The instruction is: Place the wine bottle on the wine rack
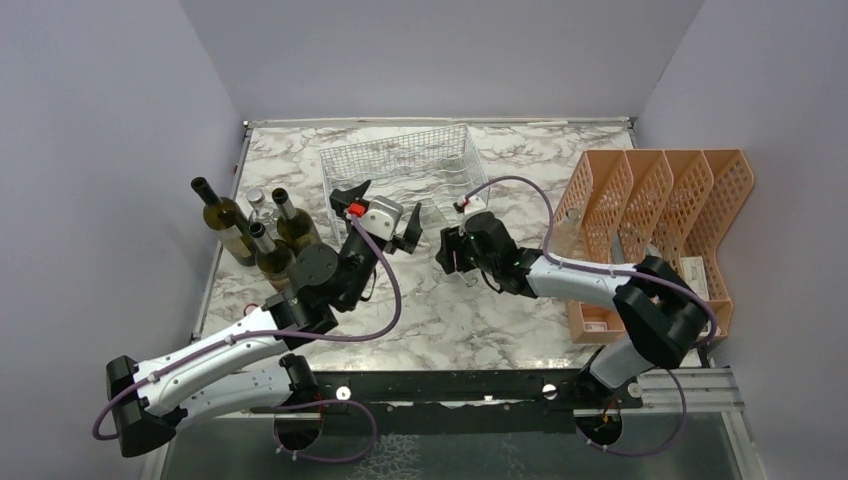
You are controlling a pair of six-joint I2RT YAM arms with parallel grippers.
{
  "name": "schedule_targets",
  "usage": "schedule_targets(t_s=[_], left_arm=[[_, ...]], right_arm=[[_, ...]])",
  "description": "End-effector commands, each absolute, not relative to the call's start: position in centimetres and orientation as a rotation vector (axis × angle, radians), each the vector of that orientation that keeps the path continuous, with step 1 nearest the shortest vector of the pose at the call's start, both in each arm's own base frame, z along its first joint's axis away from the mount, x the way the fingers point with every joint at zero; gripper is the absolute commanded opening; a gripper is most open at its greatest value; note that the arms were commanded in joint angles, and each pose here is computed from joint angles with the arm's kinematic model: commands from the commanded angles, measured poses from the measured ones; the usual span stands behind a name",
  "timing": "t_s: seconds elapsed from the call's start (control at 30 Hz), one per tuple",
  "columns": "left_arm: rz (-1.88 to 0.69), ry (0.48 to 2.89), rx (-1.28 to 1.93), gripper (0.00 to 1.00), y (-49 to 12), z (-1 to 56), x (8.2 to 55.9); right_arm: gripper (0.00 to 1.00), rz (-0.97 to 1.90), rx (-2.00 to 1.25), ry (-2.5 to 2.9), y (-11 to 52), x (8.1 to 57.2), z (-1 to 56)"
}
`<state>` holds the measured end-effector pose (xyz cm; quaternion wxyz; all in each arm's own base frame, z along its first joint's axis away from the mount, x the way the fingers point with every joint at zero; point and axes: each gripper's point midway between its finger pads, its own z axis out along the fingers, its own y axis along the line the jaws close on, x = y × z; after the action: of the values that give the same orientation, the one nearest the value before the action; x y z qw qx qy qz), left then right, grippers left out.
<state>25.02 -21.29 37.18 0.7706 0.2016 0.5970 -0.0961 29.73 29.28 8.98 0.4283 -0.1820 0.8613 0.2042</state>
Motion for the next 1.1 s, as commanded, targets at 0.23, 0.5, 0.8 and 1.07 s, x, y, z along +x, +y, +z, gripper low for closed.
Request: schedule_targets(t_s=[0.23,0.5,0.8,1.07], left_arm=[[-0.186,1.259,0.345,0.99,-18.6,36.7,24.6],[-0.155,1.263,0.354,0.99,-18.3,36.3,24.7],[-0.133,1.262,0.350,0.99,-17.8,36.2,24.9],[-0.125,1.266,0.361,0.99,-18.0,35.8,25.1]], right_arm=[[0.01,0.528,-0.156,1.867,31.8,36.4,12.0],[0.01,0.494,-0.158,1.815,33.5,39.0,12.0],[0.03,0.451,-0.169,1.831,34.7,40.8,11.0],[0.16,0.414,-0.159,1.866,34.8,42.2,9.8]])
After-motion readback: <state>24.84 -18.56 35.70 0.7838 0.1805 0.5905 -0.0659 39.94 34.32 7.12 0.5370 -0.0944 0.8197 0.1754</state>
